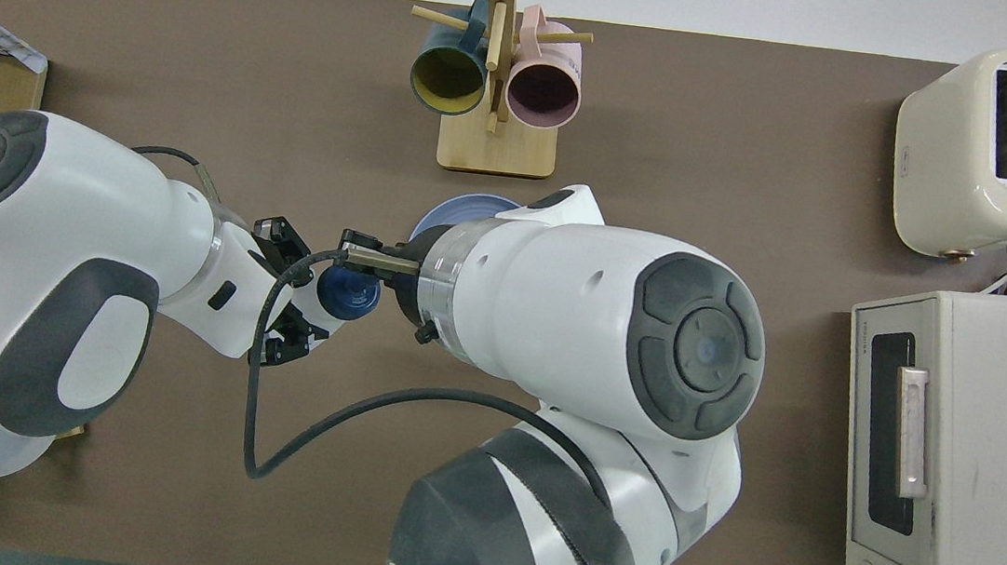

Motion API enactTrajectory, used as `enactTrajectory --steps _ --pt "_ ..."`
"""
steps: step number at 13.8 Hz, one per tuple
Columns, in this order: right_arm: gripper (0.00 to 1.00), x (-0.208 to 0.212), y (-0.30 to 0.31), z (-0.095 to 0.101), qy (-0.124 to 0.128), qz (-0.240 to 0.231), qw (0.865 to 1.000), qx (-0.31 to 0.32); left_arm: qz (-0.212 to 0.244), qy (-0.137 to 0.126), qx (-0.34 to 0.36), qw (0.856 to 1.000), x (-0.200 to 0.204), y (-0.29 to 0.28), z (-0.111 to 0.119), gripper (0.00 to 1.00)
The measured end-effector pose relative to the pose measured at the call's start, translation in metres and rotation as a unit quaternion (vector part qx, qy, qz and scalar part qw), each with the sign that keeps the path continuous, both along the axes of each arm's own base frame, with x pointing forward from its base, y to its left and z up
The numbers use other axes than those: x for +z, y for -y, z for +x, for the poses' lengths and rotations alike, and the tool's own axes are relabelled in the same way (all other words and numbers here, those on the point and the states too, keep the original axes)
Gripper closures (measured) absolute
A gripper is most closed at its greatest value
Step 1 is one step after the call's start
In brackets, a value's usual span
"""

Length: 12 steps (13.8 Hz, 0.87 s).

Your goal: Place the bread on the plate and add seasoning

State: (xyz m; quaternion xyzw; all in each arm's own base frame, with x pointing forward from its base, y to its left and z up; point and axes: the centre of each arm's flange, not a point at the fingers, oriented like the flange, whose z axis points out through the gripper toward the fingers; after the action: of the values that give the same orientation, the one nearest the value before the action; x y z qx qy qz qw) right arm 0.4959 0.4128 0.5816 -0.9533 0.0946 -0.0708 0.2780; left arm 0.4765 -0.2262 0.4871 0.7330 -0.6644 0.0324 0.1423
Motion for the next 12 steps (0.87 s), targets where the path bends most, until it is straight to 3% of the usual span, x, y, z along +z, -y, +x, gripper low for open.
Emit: enactTrajectory --steps 4,12 --pt "0.96 -0.001 0.003 0.003 -0.003 0.001 1.000 -0.007 -0.002 0.001 0.001 1.000 0.001 0.000 0.000 0.55" --pt "0.96 -0.004 0.017 0.016 -0.037 0.025 0.998 -0.053 -0.011 0.008 0.006 1.000 0.005 0.000 0.003 0.55"
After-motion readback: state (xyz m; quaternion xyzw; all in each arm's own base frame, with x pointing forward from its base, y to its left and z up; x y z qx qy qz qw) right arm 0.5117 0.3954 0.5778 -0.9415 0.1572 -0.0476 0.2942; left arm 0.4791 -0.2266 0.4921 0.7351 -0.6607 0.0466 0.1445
